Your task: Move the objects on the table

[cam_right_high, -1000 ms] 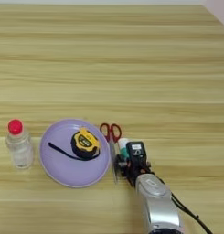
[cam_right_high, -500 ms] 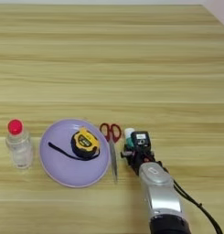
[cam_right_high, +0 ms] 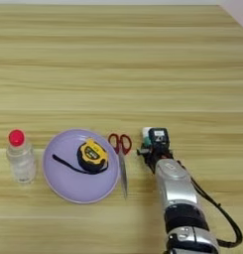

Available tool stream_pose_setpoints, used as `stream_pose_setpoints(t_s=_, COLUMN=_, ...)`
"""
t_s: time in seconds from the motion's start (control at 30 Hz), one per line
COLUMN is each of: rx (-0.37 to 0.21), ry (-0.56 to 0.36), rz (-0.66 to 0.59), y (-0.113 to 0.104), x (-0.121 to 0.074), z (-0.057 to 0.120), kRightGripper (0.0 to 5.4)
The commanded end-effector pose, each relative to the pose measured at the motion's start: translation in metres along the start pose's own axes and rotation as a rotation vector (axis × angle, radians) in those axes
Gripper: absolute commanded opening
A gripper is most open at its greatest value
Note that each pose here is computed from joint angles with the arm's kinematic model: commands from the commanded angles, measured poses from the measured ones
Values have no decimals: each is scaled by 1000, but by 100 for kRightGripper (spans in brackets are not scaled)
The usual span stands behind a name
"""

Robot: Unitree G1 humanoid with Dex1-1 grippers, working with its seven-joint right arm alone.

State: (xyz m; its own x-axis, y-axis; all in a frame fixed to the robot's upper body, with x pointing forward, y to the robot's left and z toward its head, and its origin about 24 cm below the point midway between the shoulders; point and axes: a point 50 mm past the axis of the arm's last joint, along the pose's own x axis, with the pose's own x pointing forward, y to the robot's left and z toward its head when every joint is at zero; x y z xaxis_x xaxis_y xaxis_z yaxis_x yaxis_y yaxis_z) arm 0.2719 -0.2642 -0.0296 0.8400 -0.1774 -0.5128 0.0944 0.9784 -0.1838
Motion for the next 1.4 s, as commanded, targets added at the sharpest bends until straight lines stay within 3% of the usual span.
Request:
stream_pose_setpoints(t_s=0.03, rx=-13, ry=-105, rz=-11, y=-5, x=7, z=32, kRightGripper=166)
stream_pose_setpoints(t_s=0.47, rx=22, ry=-23, rz=20, y=5, x=11, z=13, kRightGripper=166)
stream_pose_setpoints(t_s=0.83, rx=17, ry=-13, rz=14, y=4, x=12, z=11, kRightGripper=166)
stream_pose_setpoints(t_s=0.9, rx=18, ry=-12, rz=13, y=4, x=13, z=10, kRightGripper=206)
stream_pose_setpoints(t_s=1.27, rx=35, ry=-38, rz=-10, y=3, x=13, z=14, kRightGripper=307)
stream_pose_setpoints(t_s=1.4, rx=-31, ry=-138, rz=-24, y=6, x=10, z=26, kRightGripper=338)
